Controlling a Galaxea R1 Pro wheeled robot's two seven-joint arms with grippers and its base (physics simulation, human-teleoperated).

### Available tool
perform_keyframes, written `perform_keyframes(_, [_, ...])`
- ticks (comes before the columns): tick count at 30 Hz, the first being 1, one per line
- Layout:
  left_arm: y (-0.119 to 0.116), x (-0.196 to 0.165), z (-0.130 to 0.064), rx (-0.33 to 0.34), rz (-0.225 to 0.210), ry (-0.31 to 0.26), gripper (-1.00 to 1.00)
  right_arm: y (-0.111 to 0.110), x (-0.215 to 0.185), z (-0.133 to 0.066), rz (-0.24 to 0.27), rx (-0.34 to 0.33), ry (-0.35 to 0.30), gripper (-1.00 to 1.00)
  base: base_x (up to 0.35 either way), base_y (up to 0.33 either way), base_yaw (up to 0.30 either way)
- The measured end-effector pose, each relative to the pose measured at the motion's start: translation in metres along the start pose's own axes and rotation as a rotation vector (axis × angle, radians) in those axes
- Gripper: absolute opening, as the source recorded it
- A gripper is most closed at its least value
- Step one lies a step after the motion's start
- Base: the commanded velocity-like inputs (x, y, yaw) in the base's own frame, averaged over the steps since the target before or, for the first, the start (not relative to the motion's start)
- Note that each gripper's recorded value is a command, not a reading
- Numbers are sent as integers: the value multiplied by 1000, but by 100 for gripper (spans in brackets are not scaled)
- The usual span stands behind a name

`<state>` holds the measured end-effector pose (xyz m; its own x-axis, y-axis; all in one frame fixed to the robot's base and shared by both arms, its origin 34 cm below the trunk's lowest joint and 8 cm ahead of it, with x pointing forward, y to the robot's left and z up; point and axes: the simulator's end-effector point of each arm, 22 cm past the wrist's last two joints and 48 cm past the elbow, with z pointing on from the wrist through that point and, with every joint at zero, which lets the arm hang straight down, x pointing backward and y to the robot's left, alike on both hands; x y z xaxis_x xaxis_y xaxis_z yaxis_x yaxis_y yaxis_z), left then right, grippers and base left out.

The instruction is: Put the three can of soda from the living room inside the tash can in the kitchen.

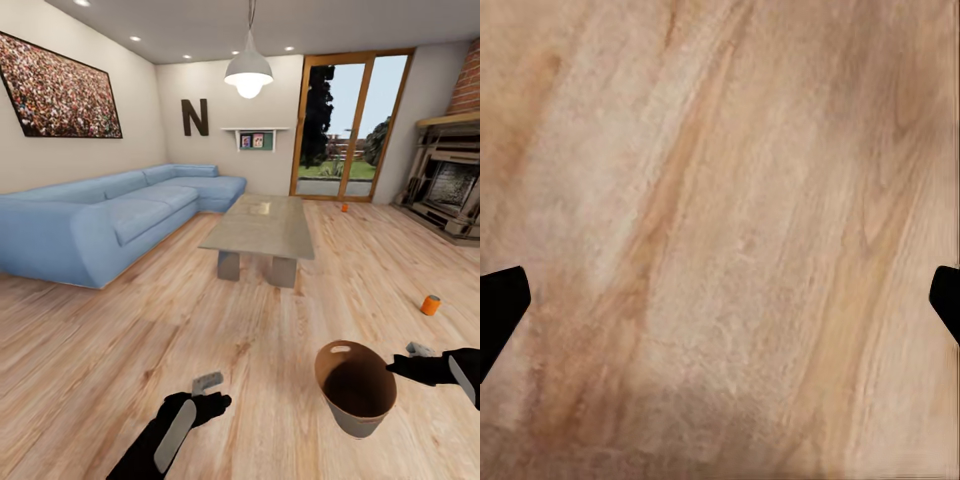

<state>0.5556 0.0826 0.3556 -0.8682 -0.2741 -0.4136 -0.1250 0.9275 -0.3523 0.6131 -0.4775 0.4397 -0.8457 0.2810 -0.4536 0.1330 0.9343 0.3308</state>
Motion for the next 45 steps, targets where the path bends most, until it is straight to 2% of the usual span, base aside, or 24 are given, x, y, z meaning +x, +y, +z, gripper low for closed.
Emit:
perform_keyframes(2, [-3, 1, 10, -14, 15, -13, 100, -2, -9, -9, 43, -13, -13, -100, 176, -273, -287])
perform_keyframes(7, [-4, 1, 15, -24, 16, -34, 100, -12, -13, -14, 22, 21, -17, -100, 181, -284, -288])
perform_keyframes(10, [-2, 1, 16, -29, 17, -35, 100, -4, -13, -12, 36, -4, -21, -100, 181, -292, -288])
perform_keyframes(15, [1, 2, 16, -38, 18, -34, 100, -2, -19, -14, 3, 8, -33, -100, 180, -293, -288])
perform_keyframes(28, [4, 5, 18, -46, 21, -28, 100, 1, -23, -14, -7, 2, -44, -100, 180, -293, -279])
perform_keyframes(39, [5, 5, 18, -50, 22, -27, 100, 4, -31, -15, -45, 7, -78, -100, 180, -293, -48])
perform_keyframes(45, [15, 15, 22, -68, 14, -3, 100, 5, -33, -16, -37, 1, -82, -100, 180, -293, -143])
